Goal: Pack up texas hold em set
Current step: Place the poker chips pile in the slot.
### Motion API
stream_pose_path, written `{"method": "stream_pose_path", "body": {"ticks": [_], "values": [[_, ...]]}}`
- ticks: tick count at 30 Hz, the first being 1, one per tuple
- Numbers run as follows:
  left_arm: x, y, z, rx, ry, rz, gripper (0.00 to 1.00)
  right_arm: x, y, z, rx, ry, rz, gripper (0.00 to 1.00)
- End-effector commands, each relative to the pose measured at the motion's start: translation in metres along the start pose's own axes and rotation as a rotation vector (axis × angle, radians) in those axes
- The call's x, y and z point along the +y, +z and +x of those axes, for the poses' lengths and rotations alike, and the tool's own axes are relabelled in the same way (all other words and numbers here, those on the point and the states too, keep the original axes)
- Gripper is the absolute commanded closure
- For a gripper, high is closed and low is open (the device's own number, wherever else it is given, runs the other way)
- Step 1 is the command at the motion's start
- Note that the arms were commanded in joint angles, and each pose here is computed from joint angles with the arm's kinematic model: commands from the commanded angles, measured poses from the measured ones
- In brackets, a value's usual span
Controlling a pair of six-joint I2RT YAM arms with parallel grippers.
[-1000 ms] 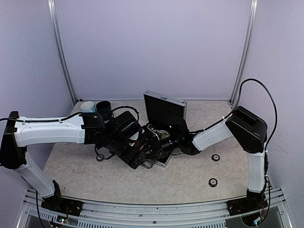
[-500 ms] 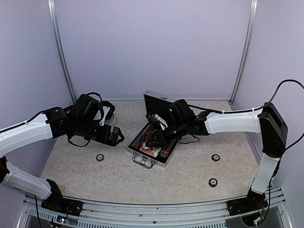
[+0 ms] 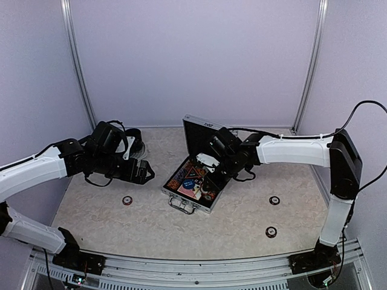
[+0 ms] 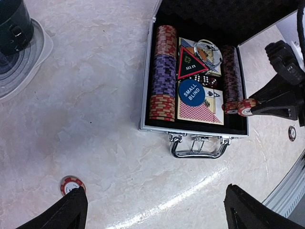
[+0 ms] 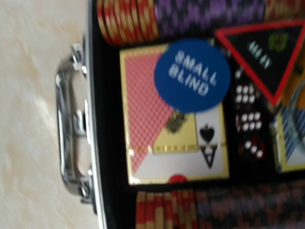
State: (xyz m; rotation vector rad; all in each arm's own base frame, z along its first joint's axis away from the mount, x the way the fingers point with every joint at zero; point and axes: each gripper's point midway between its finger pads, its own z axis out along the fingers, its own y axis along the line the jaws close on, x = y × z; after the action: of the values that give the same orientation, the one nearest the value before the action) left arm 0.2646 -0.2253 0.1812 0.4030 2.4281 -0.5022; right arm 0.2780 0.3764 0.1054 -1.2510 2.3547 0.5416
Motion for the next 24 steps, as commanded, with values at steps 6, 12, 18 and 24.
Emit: {"method": "stream_pose_path", "body": {"ticks": [6, 12, 18, 24], "values": [[0.002, 0.011, 0.002, 0.021, -0.012, 0.007, 0.01, 0.011, 0.013, 0.012, 0.081, -0.070, 0.016, 1.00], [0.001, 0.013, 0.003, 0.030, -0.009, 0.012, 0.01, 0.010, 0.019, 0.012, 0.100, -0.084, 0.066, 1.00], [0.002, 0.014, 0.005, 0.035, -0.007, 0.009, 0.01, 0.012, 0.025, 0.015, 0.122, -0.098, 0.088, 1.00], [0.003, 0.015, 0.005, 0.031, -0.011, 0.005, 0.01, 0.011, 0.028, 0.018, 0.147, -0.120, 0.135, 1.00]]}}
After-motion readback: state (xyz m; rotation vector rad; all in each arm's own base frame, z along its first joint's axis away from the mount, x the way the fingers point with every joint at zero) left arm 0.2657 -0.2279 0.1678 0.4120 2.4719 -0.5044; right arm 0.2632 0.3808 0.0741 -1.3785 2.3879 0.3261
